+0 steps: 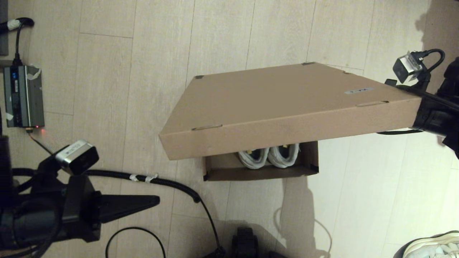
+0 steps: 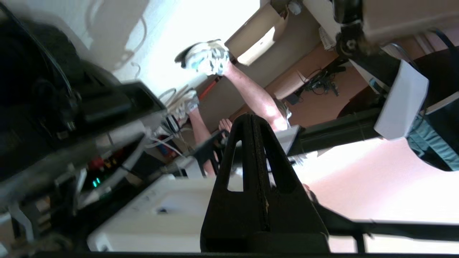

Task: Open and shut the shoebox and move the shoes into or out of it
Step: Open the shoe box

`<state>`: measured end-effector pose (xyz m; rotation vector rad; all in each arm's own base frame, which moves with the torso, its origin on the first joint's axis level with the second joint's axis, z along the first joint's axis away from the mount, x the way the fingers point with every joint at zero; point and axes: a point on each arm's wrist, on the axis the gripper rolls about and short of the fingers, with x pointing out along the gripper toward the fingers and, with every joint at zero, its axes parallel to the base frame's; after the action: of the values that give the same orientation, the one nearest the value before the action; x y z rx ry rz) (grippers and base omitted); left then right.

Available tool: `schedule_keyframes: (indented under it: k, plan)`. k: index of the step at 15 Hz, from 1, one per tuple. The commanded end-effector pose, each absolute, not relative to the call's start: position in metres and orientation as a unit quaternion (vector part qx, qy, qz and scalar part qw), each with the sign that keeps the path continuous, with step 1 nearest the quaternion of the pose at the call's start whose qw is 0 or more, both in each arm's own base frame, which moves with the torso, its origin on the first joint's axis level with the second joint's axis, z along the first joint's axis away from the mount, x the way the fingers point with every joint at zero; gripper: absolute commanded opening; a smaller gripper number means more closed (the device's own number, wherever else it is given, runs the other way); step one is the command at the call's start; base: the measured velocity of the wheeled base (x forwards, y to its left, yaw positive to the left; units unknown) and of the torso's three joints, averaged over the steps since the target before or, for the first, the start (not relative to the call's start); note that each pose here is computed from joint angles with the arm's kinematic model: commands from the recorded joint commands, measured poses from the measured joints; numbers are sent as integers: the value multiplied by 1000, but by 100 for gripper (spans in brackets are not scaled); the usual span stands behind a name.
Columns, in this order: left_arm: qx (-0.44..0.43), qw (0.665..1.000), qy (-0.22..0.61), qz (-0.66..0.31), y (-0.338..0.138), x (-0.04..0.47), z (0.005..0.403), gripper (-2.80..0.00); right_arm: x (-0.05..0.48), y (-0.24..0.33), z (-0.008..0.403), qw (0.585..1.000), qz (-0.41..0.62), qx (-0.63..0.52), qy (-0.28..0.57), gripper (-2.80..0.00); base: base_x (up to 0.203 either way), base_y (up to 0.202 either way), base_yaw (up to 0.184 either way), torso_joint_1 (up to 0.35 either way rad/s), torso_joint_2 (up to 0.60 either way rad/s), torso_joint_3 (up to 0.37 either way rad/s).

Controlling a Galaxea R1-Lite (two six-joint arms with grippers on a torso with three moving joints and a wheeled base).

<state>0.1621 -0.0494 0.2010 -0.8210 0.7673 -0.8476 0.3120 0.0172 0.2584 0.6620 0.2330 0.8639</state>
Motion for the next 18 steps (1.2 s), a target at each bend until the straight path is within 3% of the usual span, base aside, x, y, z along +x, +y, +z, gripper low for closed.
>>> schedule_keyframes:
  k: [1, 7, 12, 18]
  plan:
    - [-383, 753, 373, -383, -55, 183, 185, -280, 314, 17, 257, 847, 412, 316, 113, -280, 0, 0, 0, 0, 0, 0]
    - [-373, 748, 362, -412, -78, 231, 172, -280, 315, 17, 259, 847, 412, 316, 113, -280, 0, 0, 0, 0, 0, 0]
    - [-435, 749, 275, -419, -91, 274, 202, -280, 315, 18, 258, 847, 411, 318, 117, -280, 0, 0, 0, 0, 0, 0]
    - [-464, 753, 223, -410, -93, 287, 223, -280, 313, 18, 258, 846, 411, 318, 118, -280, 0, 0, 0, 0, 0, 0]
